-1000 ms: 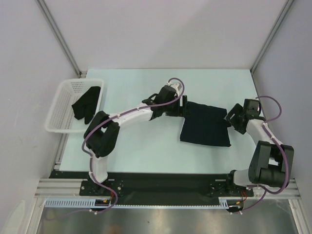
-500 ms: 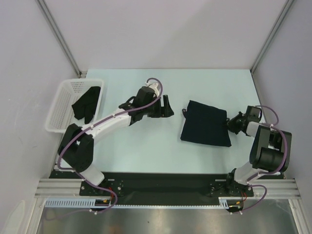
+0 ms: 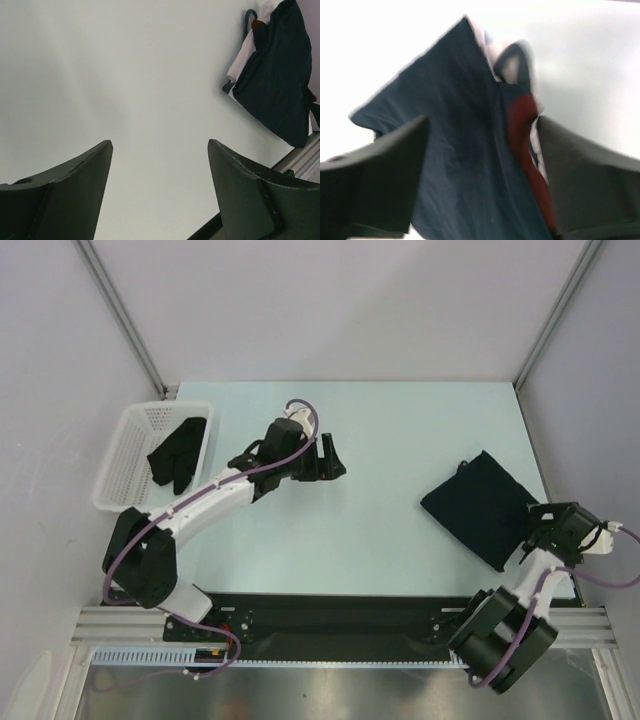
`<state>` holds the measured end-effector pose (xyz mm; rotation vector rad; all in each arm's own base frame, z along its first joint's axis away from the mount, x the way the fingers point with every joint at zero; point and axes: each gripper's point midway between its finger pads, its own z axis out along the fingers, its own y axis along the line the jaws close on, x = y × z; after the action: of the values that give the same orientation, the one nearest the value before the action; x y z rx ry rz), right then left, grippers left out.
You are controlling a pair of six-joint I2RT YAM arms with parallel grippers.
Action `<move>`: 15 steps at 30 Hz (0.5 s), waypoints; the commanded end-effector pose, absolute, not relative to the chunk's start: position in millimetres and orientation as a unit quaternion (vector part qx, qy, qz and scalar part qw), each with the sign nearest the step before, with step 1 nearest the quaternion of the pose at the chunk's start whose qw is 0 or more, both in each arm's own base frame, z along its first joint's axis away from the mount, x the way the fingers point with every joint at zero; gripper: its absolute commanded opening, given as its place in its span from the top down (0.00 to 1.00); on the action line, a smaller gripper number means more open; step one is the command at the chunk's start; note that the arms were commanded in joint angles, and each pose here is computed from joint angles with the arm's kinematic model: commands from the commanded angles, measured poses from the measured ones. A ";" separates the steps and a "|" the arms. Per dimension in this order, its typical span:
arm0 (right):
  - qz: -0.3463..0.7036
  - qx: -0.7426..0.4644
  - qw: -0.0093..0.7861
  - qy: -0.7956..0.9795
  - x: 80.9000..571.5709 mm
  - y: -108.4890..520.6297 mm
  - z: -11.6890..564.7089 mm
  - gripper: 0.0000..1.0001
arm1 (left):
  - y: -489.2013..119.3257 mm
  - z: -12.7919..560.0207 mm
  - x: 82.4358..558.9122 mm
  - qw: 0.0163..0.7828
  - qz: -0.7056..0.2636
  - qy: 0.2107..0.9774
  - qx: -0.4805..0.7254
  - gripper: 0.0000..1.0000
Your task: Fold and stack the tank tops
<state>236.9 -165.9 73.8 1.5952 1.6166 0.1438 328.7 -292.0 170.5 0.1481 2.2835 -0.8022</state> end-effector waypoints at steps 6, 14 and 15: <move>-0.076 0.646 0.482 0.587 198.3 -197.2 162.4 0.00 | -262.7 198.5 318.6 0.393 -0.305 0.866 0.054 0.17; 0.031 0.353 0.535 0.767 306.0 -85.0 228.6 0.00 | -223.6 206.5 299.7 0.440 -0.277 0.854 0.026 0.15; 0.040 0.323 0.515 0.793 318.7 -65.3 230.5 0.00 | -214.7 215.0 297.9 0.459 -0.269 0.846 0.019 0.15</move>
<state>291.2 -110.6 220.4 1.0438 1.7247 0.0713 296.8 -237.3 199.1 0.0842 2.1700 -0.7360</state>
